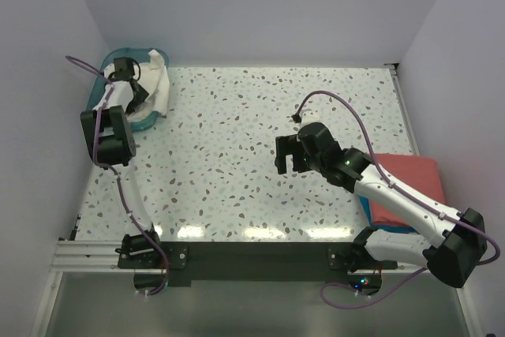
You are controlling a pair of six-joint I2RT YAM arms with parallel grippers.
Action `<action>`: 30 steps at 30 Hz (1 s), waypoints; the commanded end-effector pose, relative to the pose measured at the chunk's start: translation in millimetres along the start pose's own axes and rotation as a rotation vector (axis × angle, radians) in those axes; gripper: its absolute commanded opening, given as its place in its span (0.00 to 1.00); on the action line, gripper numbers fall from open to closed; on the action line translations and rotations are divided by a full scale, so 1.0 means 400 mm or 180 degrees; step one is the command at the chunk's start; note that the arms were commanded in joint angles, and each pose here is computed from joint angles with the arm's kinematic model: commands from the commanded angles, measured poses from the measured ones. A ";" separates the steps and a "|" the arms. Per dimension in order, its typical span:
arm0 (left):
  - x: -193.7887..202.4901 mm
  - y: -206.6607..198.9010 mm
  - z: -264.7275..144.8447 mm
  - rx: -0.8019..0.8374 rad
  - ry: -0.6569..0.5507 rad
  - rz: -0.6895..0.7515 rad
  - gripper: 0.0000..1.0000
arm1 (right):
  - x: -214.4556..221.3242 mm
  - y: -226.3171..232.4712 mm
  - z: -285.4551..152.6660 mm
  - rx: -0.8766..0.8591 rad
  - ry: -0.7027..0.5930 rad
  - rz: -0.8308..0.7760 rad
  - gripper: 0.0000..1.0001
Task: Fold and stack the t-shirts
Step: Grab the tshirt from the pile
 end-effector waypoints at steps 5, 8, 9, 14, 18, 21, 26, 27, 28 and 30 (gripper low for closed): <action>-0.091 -0.035 -0.059 0.0456 -0.0220 -0.0118 0.03 | -0.004 0.008 0.011 -0.0066 -0.0008 -0.0029 0.99; -0.156 -0.059 -0.126 0.0649 -0.0416 -0.0090 0.00 | -0.007 0.010 0.009 -0.0076 -0.0019 -0.0036 0.99; -0.186 -0.066 -0.168 0.0725 -0.0527 -0.0086 0.00 | -0.007 0.009 0.008 -0.0074 -0.0015 -0.0032 0.99; -0.296 -0.104 -0.347 0.1236 -0.0968 -0.0103 0.00 | -0.009 0.011 0.011 -0.0083 -0.0022 -0.0040 0.99; -0.370 -0.124 -0.540 0.1775 -0.1322 -0.0098 0.00 | -0.009 0.013 0.014 -0.0076 -0.0010 -0.0041 0.99; -0.390 -0.143 -0.669 0.2211 -0.1517 -0.0014 0.00 | -0.011 0.012 0.018 -0.0050 -0.0010 -0.0035 0.99; -0.375 -0.204 -0.915 0.2870 -0.1861 0.0307 0.00 | -0.022 0.009 0.014 0.0003 -0.0056 -0.0035 0.99; -0.381 -0.203 -0.989 0.3020 -0.2017 0.0380 0.00 | -0.028 0.011 0.010 0.0004 -0.0078 -0.0031 0.99; -0.353 -0.229 -1.043 0.3241 -0.2018 0.0496 0.00 | -0.032 0.009 0.007 0.0022 -0.0097 -0.0034 0.99; -0.340 -0.233 -1.152 0.3528 -0.2186 0.0640 0.00 | -0.043 0.006 -0.005 0.0056 -0.0164 -0.0032 0.99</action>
Point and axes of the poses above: each gripper's point midway between its finger pads, its own z axis out along the fingers, its own y axis along the line the jaws close on, x = y × z, the point moved 7 cm from there along -z, back along the fingers
